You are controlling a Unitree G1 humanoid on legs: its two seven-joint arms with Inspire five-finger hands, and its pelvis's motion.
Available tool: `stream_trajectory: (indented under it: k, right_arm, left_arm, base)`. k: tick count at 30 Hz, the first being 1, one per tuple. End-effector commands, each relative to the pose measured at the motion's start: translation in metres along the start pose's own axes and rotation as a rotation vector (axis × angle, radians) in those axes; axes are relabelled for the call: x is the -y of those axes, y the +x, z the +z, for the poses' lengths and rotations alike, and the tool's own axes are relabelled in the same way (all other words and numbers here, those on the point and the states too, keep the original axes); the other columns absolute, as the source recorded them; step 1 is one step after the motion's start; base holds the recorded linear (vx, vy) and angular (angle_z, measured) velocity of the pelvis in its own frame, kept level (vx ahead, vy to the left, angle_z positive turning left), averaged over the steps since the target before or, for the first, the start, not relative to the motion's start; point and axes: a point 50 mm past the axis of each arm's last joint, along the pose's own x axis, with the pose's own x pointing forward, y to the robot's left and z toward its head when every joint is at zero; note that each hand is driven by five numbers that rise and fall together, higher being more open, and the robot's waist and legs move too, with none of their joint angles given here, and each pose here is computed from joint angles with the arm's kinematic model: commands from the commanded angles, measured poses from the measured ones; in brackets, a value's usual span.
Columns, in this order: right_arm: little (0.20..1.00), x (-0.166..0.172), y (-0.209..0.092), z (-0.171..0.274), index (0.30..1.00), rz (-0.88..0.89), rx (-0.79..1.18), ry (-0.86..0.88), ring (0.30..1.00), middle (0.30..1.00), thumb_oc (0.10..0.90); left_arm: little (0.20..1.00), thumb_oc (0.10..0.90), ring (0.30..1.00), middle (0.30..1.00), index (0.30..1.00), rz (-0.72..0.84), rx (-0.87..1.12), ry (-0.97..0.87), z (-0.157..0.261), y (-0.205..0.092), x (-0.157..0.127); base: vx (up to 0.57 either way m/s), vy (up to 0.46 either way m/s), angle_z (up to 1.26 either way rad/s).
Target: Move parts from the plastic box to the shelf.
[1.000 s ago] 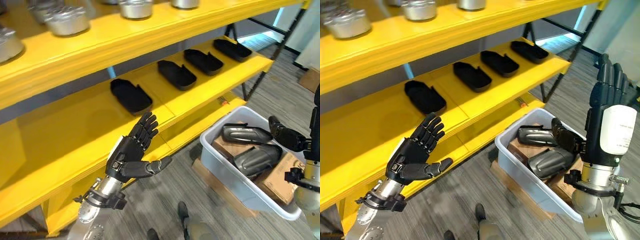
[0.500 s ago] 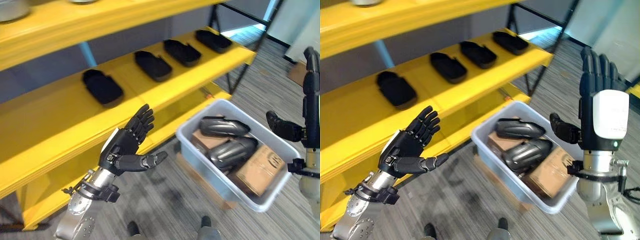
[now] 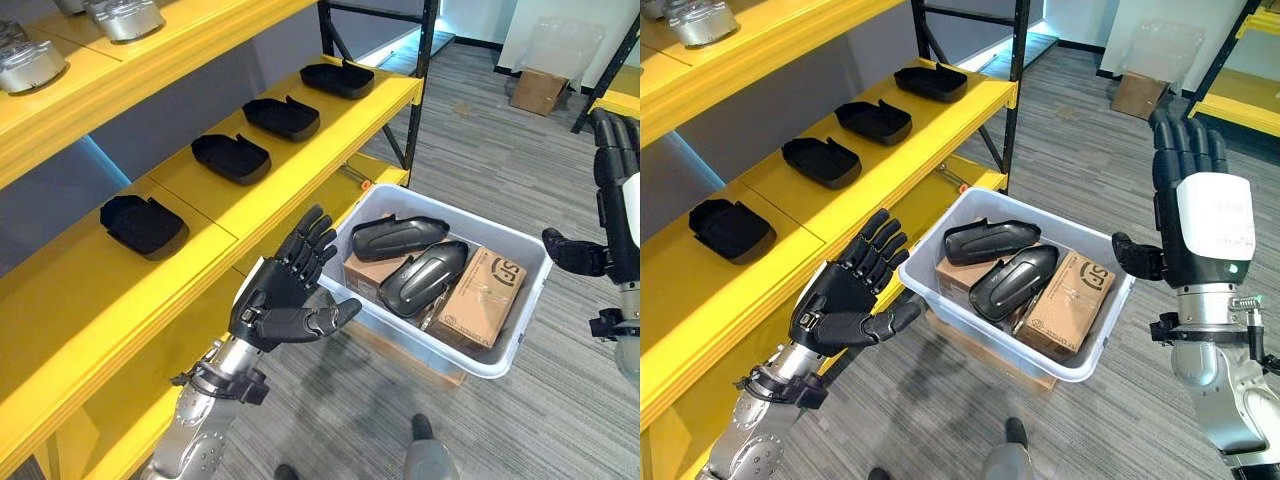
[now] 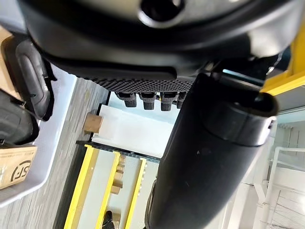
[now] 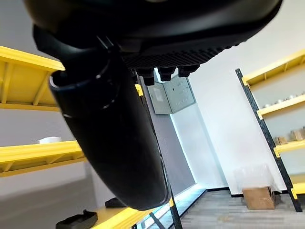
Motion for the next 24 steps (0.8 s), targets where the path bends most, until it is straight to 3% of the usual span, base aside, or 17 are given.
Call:
stream_trajectory:
  k: [1,4,10,16,24]
  right_arm:
    - [1.000,0.039,0.031,0.032,1.000,-0.224,0.192,0.022,1.000,1.000,0.900]
    - [1.000,0.039,0.032,0.036,1.000,-0.229,0.227,0.024,1.000,1.000,0.900]
    - [1.000,0.032,0.031,0.045,1.000,-0.183,0.236,0.217,1.000,1.000,0.900]
    - [1.000,0.004,0.024,0.071,1.000,-0.072,0.240,0.470,1.000,1.000,0.900]
    - [1.000,-0.017,0.014,0.078,1.000,-0.029,0.172,0.533,1.000,1.000,0.900]
  left_arm:
    - [1.000,0.900,1.000,1.000,1.000,-0.105,0.249,0.062,0.039,0.020,0.011]
    - [1.000,0.900,1.000,1.000,1.000,-0.114,0.287,0.052,0.038,0.030,0.017]
    - [1.000,0.900,1.000,1.000,1.000,-0.070,0.365,0.077,0.046,0.050,0.021]
    - [1.000,0.900,1.000,1.000,1.000,0.015,0.346,0.125,0.051,0.042,0.013]
    - [1.000,0.900,1.000,1.000,1.000,0.015,0.333,0.107,0.043,0.035,0.011]
  base:
    - [-0.02,-0.059,-0.33]
    - [-0.07,-0.058,-0.53]
    - [-0.06,-0.101,-0.24]
    - [0.17,-0.070,-0.93]
    - [0.27,0.208,-0.43]
